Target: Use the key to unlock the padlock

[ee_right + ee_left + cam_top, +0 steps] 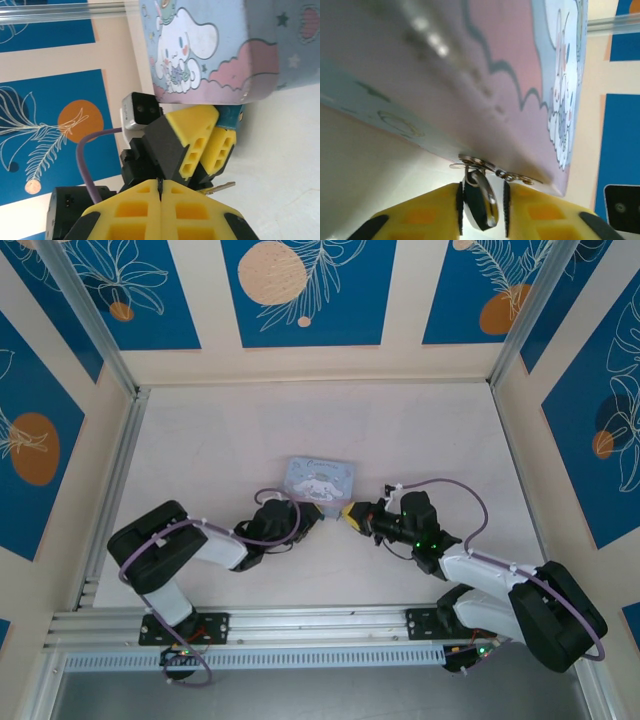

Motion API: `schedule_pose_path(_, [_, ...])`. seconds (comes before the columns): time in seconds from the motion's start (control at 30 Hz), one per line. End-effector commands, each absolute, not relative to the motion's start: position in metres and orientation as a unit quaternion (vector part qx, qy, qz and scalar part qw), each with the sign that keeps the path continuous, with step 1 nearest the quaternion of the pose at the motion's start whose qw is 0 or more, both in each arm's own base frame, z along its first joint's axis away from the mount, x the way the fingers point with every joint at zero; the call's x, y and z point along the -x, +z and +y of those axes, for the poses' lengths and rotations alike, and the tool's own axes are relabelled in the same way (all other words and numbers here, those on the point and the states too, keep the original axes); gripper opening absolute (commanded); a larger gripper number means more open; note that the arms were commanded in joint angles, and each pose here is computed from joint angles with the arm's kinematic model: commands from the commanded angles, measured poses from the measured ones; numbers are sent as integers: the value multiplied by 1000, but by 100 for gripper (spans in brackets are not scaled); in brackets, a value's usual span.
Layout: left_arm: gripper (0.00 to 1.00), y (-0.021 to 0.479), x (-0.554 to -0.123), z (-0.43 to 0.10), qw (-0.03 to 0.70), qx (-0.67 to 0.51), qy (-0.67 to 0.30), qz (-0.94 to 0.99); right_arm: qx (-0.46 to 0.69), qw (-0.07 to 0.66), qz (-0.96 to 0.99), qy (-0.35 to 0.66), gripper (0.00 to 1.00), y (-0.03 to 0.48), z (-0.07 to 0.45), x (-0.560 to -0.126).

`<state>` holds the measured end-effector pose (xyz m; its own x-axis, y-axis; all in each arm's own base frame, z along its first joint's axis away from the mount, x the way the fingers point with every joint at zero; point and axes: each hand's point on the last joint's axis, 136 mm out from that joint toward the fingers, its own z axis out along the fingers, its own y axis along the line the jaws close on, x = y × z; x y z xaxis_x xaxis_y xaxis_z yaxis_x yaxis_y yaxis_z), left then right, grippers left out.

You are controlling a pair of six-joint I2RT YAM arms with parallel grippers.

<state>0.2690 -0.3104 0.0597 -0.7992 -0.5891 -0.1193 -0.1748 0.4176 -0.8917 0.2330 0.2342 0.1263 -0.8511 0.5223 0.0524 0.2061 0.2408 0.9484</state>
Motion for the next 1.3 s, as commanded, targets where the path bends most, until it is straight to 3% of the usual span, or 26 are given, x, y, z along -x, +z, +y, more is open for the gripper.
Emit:
schedule_pose_path(0.0, [40,68,-274,-314,222,221,-497,809,-239,155,778,559,0,131,232,-240])
schedule_pose_path(0.17, [62,71,-260,-301,212,227,-494,812,-249,168,780,549,0,136,230,-246])
schedule_pose_path(0.43, [71,124,-246,-286,219,225,-515,798,-272,188,778,535,0,143,233,-264])
schedule_pose_path(0.63, [61,158,-249,-300,202,228,-562,769,-278,190,770,542,0,152,248,-280])
schedule_pose_path(0.97, [40,160,-258,-314,193,248,-590,744,-275,181,767,551,0,158,270,-287])
schedule_pose_path(1.27, [32,166,-267,-319,200,255,-603,729,-273,176,766,555,0,157,276,-285])
